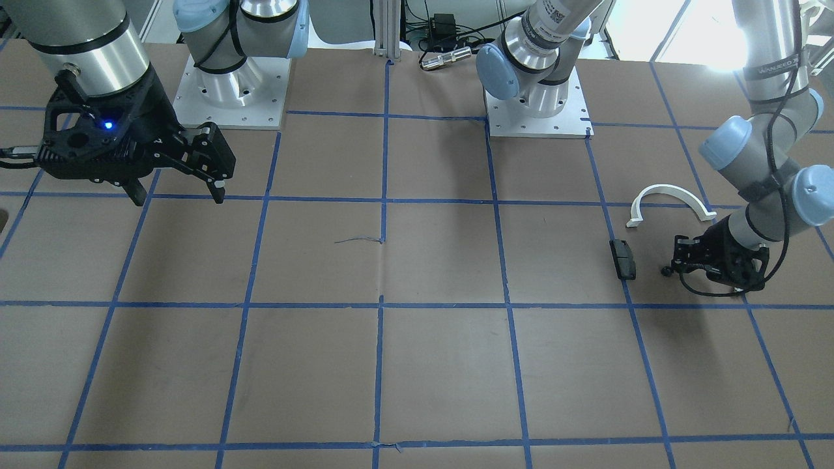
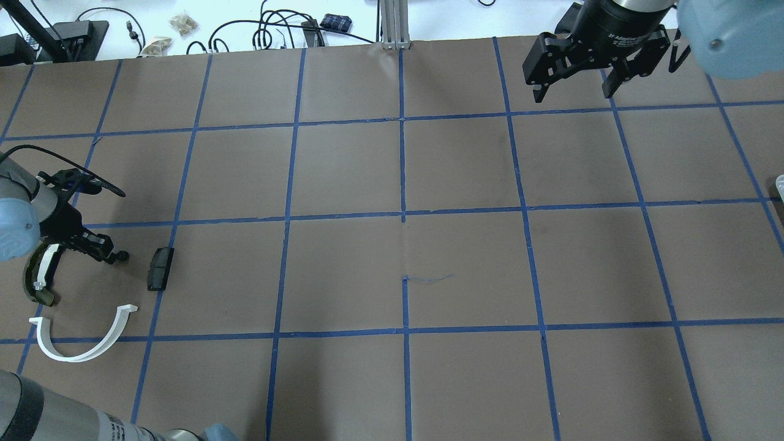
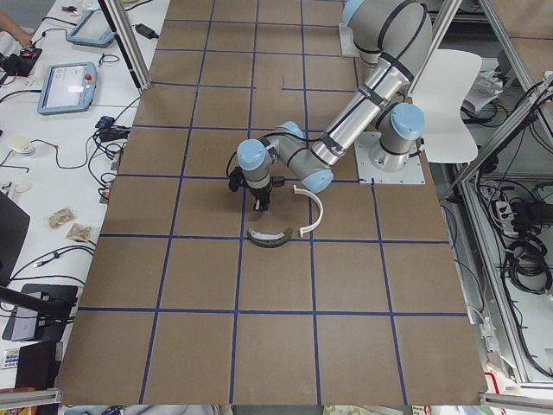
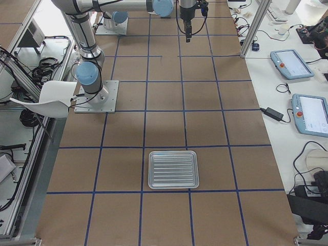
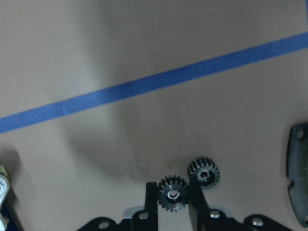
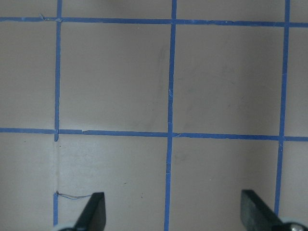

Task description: Place bearing gear from tray to pile

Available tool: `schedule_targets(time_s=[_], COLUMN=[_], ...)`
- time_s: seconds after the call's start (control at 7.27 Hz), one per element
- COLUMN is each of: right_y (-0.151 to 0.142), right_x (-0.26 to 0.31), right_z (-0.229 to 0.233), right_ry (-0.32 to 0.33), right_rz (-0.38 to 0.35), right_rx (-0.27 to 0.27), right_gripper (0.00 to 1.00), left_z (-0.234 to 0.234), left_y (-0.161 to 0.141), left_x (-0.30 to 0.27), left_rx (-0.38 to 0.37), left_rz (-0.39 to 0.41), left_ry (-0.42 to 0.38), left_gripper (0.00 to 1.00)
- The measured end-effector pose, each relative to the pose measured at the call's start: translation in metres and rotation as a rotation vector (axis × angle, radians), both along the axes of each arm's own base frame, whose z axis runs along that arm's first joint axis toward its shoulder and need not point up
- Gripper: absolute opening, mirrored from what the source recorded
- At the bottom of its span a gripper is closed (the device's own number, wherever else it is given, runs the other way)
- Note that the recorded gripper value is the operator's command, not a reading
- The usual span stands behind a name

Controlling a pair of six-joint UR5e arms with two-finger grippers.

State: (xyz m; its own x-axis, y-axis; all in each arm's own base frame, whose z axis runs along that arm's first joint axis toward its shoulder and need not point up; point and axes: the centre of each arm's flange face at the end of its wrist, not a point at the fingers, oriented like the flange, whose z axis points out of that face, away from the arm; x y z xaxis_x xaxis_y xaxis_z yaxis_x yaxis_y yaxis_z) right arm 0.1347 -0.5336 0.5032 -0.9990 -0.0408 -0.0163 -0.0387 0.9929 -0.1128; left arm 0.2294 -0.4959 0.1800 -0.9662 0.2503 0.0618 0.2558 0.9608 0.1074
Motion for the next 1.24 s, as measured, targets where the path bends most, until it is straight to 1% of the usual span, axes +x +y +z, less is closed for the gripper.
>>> schedule_targets(time_s=[0.14, 0.41, 0.69, 0.83, 0.96, 1.1, 1.24], right_y=[-0.001, -0.001, 0.0, 0.0, 0.0, 0.001, 0.001], right_x=[0.0, -0.001, -0.002, -0.002, -0.002, -0.002, -0.002], right_z=[-0.001, -0.001, 0.0, 0.0, 0.001, 0.001, 0.002], right_ry=[0.0, 0.001, 0.002, 0.002, 0.002, 0.002, 0.002], right_rz=[0.0, -0.001, -0.002, -0.002, -0.002, -0.002, -0.002], right_rx=[0.002, 0.002, 0.0, 0.0, 0.0, -0.002, -0.002], right_gripper=[1.0, 1.0, 1.0, 1.0, 1.0, 1.0, 1.0], left_z=[0.001, 0.016, 0.053, 0.075, 0.101, 0.127, 0.156], left_y=[0.0, -0.001, -0.004, -0.012, -0.025, -0.041, -0.057], left_x=[0.0, -0.006, -0.019, -0.031, -0.057, -0.095, -0.14], left_rx=[-0.001, 0.004, 0.036, 0.048, 0.055, 0.049, 0.015], left_rz=[0.0, -0.007, -0.019, -0.021, -0.019, -0.028, -0.054], left_ry=[-0.001, 0.001, 0.022, 0.024, 0.014, -0.012, -0.047], left_gripper=[0.89, 0.89, 0.89, 0.89, 0.89, 0.89, 0.89])
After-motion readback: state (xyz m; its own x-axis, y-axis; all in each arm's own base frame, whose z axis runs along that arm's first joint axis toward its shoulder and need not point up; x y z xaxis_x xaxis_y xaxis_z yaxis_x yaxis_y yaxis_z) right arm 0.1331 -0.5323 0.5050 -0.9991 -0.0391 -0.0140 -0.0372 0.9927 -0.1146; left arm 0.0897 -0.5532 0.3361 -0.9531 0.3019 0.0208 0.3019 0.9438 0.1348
